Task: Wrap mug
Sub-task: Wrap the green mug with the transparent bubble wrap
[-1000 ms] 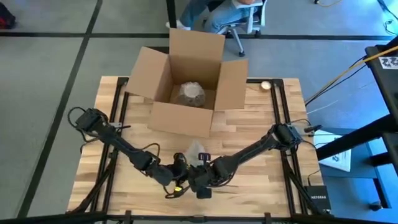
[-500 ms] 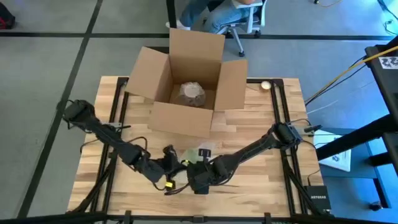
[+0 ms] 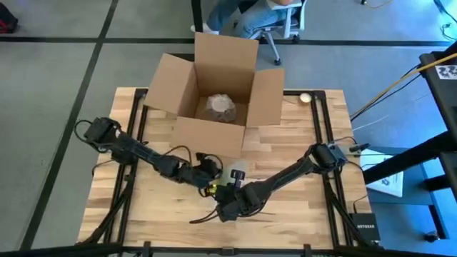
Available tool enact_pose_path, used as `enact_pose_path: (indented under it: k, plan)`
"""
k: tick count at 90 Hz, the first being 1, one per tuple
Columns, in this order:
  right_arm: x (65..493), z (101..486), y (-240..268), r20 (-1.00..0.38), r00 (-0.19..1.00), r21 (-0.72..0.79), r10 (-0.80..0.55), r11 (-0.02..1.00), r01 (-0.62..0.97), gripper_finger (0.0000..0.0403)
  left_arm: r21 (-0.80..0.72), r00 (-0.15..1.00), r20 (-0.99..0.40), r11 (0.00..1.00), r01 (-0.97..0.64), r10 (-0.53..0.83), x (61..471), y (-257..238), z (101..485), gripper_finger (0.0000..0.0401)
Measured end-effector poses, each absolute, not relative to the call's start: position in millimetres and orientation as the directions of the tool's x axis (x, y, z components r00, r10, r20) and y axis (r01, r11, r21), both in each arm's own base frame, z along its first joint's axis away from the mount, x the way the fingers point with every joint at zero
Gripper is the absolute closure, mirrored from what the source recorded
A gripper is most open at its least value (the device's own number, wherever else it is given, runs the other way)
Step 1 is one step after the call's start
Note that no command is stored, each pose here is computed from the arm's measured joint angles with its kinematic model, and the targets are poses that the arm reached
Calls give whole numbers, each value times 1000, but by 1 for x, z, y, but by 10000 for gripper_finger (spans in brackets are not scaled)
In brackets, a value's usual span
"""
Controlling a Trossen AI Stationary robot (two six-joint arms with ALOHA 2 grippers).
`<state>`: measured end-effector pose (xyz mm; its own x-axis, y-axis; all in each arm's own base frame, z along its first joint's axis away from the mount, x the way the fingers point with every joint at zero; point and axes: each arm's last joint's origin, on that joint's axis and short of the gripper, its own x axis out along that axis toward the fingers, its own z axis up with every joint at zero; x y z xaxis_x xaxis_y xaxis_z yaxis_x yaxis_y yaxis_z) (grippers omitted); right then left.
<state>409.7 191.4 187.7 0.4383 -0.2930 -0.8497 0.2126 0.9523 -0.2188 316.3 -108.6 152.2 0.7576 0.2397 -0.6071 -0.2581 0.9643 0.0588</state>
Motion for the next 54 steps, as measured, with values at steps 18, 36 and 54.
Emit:
enact_pose_path:
  k: [18,36,54]
  plan:
    - [404,200,191,-863,433,-217,-258,966,143,389,-26,775,-610,974,-227,164,316,-119,148,401]
    - [398,221,185,-875,438,-175,-206,978,110,388,-178,741,-670,979,-100,-46,314,-131,142,401]
    - [396,222,178,-919,368,-124,-139,990,65,388,-197,762,-646,974,-111,-44,313,-137,144,401]
